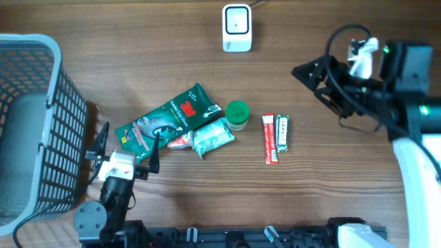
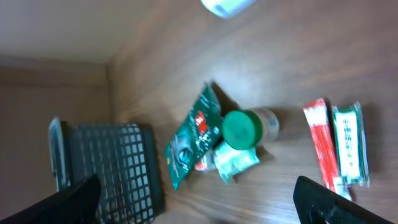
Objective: Scan the item barcode
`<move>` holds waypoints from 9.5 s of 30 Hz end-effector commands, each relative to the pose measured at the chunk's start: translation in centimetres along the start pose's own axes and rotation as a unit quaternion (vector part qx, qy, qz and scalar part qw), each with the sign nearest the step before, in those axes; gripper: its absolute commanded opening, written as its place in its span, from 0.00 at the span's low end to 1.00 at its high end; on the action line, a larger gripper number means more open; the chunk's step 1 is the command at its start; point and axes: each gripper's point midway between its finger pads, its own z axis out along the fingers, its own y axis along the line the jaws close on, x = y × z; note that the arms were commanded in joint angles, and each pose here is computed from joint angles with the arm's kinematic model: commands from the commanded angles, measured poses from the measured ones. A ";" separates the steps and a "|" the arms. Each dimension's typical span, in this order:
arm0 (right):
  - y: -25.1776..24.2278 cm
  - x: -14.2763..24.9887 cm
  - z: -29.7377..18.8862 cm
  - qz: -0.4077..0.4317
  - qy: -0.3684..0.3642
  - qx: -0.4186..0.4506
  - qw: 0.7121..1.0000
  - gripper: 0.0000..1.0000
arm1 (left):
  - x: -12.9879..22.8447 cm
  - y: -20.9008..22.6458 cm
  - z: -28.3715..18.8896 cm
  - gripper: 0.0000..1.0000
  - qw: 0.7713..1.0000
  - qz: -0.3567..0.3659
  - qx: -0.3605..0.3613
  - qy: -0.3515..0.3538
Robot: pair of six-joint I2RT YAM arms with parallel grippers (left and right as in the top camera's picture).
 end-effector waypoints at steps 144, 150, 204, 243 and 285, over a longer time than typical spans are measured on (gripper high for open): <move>4.3 8.1 4.1 -0.338 0.266 -0.136 0.892 0.05 | 8.7 -1.3 -1.5 1.00 0.985 -0.007 0.021 0.173; 7.1 9.3 1.3 -0.291 0.255 -0.176 0.905 0.04 | 8.7 -1.3 -1.5 1.00 0.985 -0.007 0.021 0.173; -39.8 -23.6 -5.7 0.063 -0.157 0.506 0.846 0.04 | 8.7 -1.3 -1.5 1.00 0.985 -0.007 0.020 0.173; -3.1 6.0 18.6 0.232 0.128 0.203 0.943 1.00 | 8.7 -1.3 -1.5 1.00 0.985 -0.007 0.020 0.173; -8.9 9.0 23.7 0.235 0.140 0.346 0.897 0.73 | 8.7 -1.3 -1.5 1.00 0.985 -0.007 0.021 0.173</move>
